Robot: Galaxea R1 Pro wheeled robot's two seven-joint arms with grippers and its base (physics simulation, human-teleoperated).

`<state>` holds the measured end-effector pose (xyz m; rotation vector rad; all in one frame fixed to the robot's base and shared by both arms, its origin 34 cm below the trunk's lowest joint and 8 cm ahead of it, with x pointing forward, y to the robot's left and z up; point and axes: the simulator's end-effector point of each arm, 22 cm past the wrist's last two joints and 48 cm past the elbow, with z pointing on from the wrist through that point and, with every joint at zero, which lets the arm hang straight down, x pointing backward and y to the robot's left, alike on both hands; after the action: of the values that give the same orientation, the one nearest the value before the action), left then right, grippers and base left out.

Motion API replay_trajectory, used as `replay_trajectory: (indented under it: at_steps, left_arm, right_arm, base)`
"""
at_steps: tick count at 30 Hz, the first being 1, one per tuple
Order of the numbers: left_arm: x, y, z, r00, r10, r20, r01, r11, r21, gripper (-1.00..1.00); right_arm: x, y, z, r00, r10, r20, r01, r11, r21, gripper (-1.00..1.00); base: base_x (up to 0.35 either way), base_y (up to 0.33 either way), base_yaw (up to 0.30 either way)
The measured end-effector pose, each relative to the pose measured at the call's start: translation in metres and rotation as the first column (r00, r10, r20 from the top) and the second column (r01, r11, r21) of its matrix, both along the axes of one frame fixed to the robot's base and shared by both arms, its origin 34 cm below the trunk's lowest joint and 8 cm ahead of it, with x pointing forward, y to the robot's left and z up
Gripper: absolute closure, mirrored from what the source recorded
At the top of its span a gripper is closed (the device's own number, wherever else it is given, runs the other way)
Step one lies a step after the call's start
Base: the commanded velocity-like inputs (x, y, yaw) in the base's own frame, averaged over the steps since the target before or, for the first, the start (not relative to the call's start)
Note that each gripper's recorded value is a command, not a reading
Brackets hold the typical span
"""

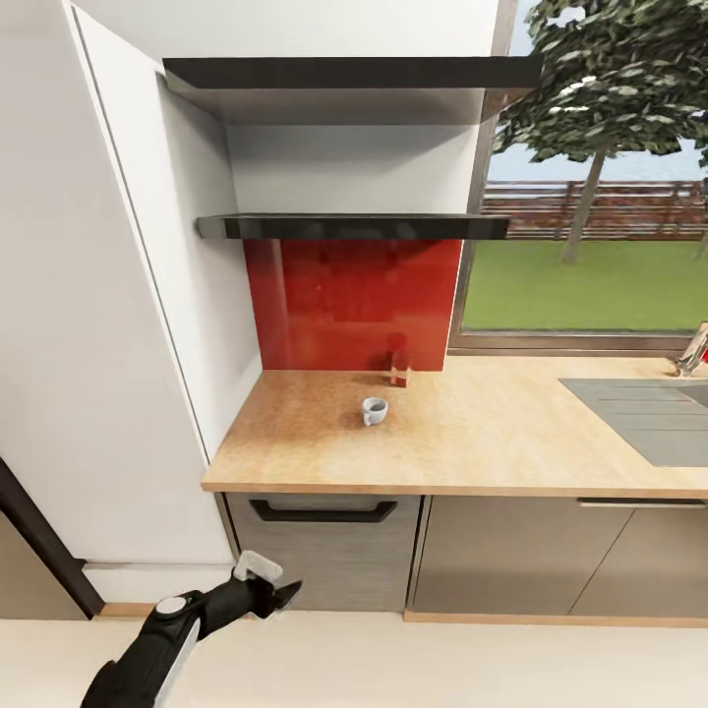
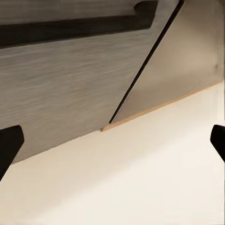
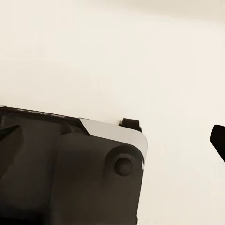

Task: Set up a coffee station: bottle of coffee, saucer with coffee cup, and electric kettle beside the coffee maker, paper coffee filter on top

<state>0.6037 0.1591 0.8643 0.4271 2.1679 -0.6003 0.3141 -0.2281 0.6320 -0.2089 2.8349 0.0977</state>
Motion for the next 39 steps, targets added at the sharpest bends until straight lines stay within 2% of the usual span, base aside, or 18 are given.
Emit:
replay_trajectory:
  at_steps: [4, 7, 10, 12, 13, 14, 15, 16, 19, 21, 26, 30, 33, 35, 37, 39]
  left_arm:
    - [0.012, -0.02, 0.03, 0.998, -0.07, -0.006, 0.07, 0.996, -0.06, -1.0]
    - [0.014, -0.043, 0.05, 0.99, -0.14, -0.024, 0.136, 0.983, -0.124, -1.0]
    - [0.006, -0.068, 0.064, 0.971, -0.232, -0.055, 0.219, 0.959, -0.181, -1.0]
    - [-0.007, -0.087, 0.071, 0.948, -0.306, -0.085, 0.281, 0.934, -0.221, -1.0]
    - [-0.01, -0.091, 0.073, 0.943, -0.321, -0.091, 0.293, 0.928, -0.231, -1.0]
    - [-0.014, -0.102, 0.081, 0.929, -0.357, -0.1, 0.321, 0.91, -0.261, -1.0]
    - [-0.016, -0.11, 0.086, 0.921, -0.375, -0.106, 0.334, 0.9, -0.28, -1.0]
    - [-0.02, -0.136, 0.101, 0.904, -0.408, -0.129, 0.347, 0.876, -0.335, -1.0]
    - [-0.021, -0.161, 0.12, 0.893, -0.431, -0.127, 0.359, 0.855, -0.374, -1.0]
    - [-0.012, -0.182, 0.161, 0.891, -0.446, -0.085, 0.381, 0.835, -0.398, -1.0]
    - [0.007, -0.194, 0.235, 0.887, -0.458, -0.055, 0.391, 0.81, -0.437, -1.0]
    - [0.02, -0.197, 0.284, 0.879, -0.476, -0.033, 0.403, 0.777, -0.484, -1.0]
    - [0.032, -0.197, 0.313, 0.877, -0.48, -0.001, 0.421, 0.769, -0.482, -1.0]
    - [0.048, -0.194, 0.337, 0.879, -0.476, 0.028, 0.434, 0.774, -0.461, -1.0]
    - [0.062, -0.191, 0.35, 0.886, -0.463, 0.037, 0.431, 0.789, -0.437, -1.0]
    - [0.082, -0.182, 0.362, 0.904, -0.425, 0.05, 0.409, 0.825, -0.39, -1.0]
  right_arm:
    - [0.0, 0.0, 0.0, 1.0, 0.0, 0.0, 0.0, 1.0, 0.0, -1.0]
    - [0.0, 0.0, 0.0, 1.0, -0.001, 0.0, 0.001, 1.0, 0.0, -1.0]
    - [0.0, 0.0, 0.0, 1.0, 0.0, 0.0, 0.0, 1.0, -0.001, -1.0]
    - [0.0, -0.001, 0.0, 1.0, 0.001, 0.0, -0.001, 1.0, -0.001, -1.0]
    - [0.0, -0.001, 0.0, 1.0, 0.001, 0.0, -0.001, 1.0, -0.001, -1.0]
    - [0.0, -0.001, 0.0, 1.0, 0.001, 0.0, -0.001, 1.0, -0.001, -1.0]
    - [0.0, -0.001, 0.0, 1.0, 0.002, 0.0, -0.002, 1.0, -0.001, -1.0]
    - [0.0, -0.001, 0.0, 1.0, 0.001, -0.001, -0.001, 1.0, -0.001, -1.0]
    - [0.0, -0.001, 0.0, 1.0, 0.0, 0.0, 0.0, 1.0, -0.002, -1.0]
    - [0.0, -0.002, 0.0, 1.0, -0.001, -0.001, 0.001, 1.0, -0.003, -1.0]
    - [-0.001, -0.002, 0.0, 1.0, -0.001, -0.001, 0.001, 1.0, -0.003, -1.0]
    - [-0.001, -0.002, 0.0, 1.0, -0.001, -0.001, 0.001, 1.0, -0.003, -1.0]
    - [0.0, -0.002, 0.0, 1.0, -0.001, -0.001, 0.001, 1.0, -0.003, -1.0]
    - [0.0, -0.002, 0.0, 1.0, -0.003, 0.001, 0.003, 1.0, -0.003, -1.0]
    - [0.001, -0.002, 0.0, 1.0, -0.004, 0.004, 0.004, 1.0, -0.003, -1.0]
    - [0.002, -0.001, 0.0, 1.0, -0.004, 0.004, 0.004, 1.0, -0.002, -1.0]
  base:
    - [0.0, 0.0, 0.0]
    - [0.0, 0.0, 0.0]
    - [0.0, 0.0, 0.0]
    - [0.0, 0.0, 0.0]
    - [0.0, 0.0, 0.0]
    - [0.0, 0.0, 0.0]
    - [0.0, 0.0, 0.0]
    - [0.0, 0.0, 0.0]
    - [0.0, 0.0, 0.0]
    - [0.0, 0.0, 0.0]
    - [0.0, 0.0, 0.0]
    - [0.0, 0.0, 0.0]
    - [0.0, 0.0, 0.0]
    - [0.0, 0.0, 0.0]
    - [0.0, 0.0, 0.0]
    - [0.0, 0.0, 0.0]
